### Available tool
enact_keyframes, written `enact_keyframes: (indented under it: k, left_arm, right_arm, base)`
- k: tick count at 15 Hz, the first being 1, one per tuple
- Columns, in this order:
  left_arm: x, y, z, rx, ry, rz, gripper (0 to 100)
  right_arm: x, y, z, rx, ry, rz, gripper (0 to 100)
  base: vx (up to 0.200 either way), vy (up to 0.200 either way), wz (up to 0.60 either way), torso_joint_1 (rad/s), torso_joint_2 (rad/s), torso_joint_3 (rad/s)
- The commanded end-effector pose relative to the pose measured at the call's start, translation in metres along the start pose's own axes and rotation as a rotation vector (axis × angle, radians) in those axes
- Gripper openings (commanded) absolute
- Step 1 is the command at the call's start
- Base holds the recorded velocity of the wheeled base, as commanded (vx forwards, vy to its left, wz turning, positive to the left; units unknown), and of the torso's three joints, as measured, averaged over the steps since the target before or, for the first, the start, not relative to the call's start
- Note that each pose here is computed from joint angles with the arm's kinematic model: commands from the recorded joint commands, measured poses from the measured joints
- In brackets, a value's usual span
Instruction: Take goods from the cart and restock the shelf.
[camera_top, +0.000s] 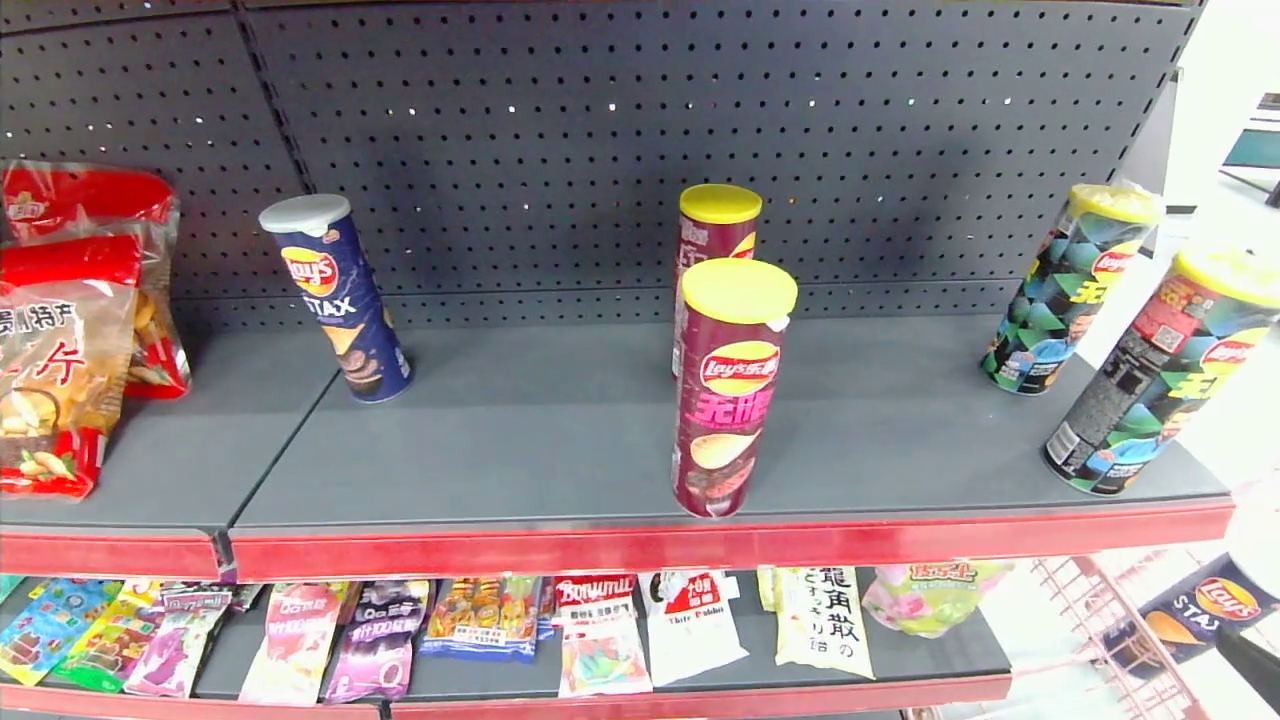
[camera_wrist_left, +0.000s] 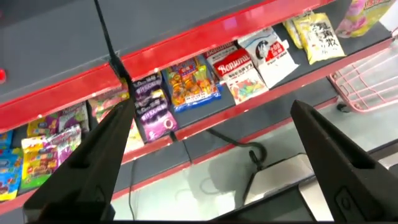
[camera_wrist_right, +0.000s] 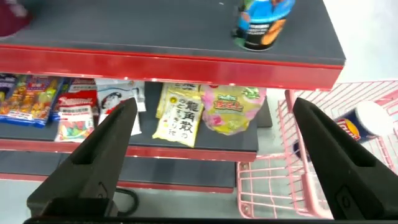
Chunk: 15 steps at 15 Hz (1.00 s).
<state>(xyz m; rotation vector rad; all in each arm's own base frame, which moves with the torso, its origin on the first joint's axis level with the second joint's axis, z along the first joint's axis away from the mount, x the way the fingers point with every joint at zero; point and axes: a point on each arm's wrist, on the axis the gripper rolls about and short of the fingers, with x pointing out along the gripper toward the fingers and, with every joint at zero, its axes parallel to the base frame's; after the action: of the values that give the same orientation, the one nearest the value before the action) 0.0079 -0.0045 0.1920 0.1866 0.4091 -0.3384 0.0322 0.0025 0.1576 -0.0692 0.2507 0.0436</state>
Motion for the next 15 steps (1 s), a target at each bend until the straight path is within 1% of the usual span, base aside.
enact_keyframes:
  k: [1,4,11,12,13,14,15]
  left_arm:
    - [0.001,-0.001,-0.003,0.002,-0.001,0.001,100]
    - [-0.001,-0.001,-0.007,0.023,-0.007,0.001,100]
    - [-0.003,-0.003,-0.014,0.041,-0.015,0.002,100]
    - [-0.004,-0.004,-0.017,0.054,-0.021,0.004,100]
    - [-0.005,-0.004,-0.019,0.061,-0.022,0.004,100]
    - [-0.005,-0.006,-0.026,0.088,-0.023,0.006,100]
    - [-0.005,-0.006,-0.028,0.095,-0.029,0.006,100]
  right_arm:
    - [0.0,0.0,0.0,-0.001,0.004,0.0,100]
    - [0.001,0.0,-0.002,-0.002,0.014,0.002,100]
    - [0.002,0.001,-0.005,-0.003,0.023,0.006,100]
    - [0.002,0.001,-0.005,-0.003,0.023,0.006,100]
    - [0.002,0.001,-0.005,-0.004,0.025,0.007,100]
    - [0.003,0.001,-0.007,-0.004,0.031,0.007,100]
    - [0.003,0.001,-0.008,-0.005,0.034,0.008,100]
  base:
    - [0.0,-0.2,0.0,0.017,0.01,0.007]
    - [0.0,-0.2,0.0,0.003,0.0,0.002]
    - [0.0,-0.2,0.0,0.003,0.0,0.003]
    - [0.0,-0.2,0.0,0.002,0.01,0.002]
    - [0.0,-0.2,0.0,0.007,0.0,0.002]
    - [0.0,0.0,0.0,0.0,0.0,0.0]
    - [0.0,0.0,0.0,0.0,0.0,0.0]
